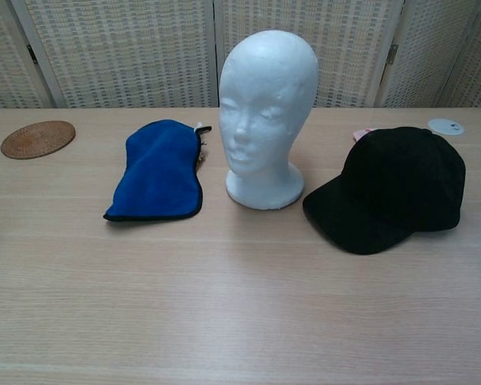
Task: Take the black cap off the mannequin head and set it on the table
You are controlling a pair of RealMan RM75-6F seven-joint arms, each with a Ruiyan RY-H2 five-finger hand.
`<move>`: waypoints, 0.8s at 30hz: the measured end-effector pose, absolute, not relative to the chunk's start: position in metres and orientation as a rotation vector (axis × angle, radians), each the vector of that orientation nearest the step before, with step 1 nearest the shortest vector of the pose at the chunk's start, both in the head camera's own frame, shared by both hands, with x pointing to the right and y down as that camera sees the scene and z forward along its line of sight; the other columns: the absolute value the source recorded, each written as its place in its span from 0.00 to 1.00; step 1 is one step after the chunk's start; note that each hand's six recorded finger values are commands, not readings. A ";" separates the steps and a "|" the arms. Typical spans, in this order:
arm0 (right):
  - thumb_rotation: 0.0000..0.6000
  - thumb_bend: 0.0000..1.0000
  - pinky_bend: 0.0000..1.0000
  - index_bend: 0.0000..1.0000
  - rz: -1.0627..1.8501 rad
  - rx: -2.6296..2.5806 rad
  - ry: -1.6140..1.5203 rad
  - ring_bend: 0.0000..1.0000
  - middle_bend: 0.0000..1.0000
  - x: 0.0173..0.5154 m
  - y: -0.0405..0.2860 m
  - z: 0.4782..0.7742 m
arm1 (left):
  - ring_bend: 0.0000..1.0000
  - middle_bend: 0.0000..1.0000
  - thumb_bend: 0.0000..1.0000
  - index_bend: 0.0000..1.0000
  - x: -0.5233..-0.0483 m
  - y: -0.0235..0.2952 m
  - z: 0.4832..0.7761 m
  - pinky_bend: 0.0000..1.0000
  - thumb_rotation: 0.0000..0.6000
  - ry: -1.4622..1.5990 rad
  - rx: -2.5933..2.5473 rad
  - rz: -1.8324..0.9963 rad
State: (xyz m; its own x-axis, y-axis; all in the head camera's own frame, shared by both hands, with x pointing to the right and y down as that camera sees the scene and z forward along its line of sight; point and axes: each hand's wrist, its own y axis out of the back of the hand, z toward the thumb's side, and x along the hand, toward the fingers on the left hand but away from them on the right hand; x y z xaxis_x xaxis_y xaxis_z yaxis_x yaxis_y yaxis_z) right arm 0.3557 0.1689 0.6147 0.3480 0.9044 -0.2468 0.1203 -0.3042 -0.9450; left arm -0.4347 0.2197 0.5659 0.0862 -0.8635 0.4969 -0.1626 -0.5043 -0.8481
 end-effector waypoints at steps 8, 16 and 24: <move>1.00 0.00 0.00 0.00 1.198 -1.620 -0.988 0.00 0.00 0.379 0.172 0.595 | 0.25 0.26 0.22 0.30 -0.437 0.221 0.570 0.18 1.00 1.017 -1.737 -1.479; 1.00 0.00 0.00 0.00 1.344 -1.576 -0.997 0.00 0.00 0.403 0.181 0.589 | 0.25 0.26 0.22 0.30 -0.440 0.221 0.573 0.18 1.00 1.018 -1.729 -1.485; 1.00 0.00 0.00 0.00 1.440 -1.578 -1.034 0.00 0.00 0.422 0.190 0.586 | 0.25 0.26 0.22 0.30 -0.441 0.222 0.575 0.18 1.00 1.019 -1.725 -1.492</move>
State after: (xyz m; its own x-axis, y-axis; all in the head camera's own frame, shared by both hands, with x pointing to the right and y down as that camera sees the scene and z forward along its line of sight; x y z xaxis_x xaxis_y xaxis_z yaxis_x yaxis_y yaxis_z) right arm 0.4222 0.1903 0.5863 0.0407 0.9197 -0.3906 0.0764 -0.3926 -0.9165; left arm -0.4414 0.2216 0.5749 0.0586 -0.8653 0.4979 -0.1485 -0.5008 -0.8528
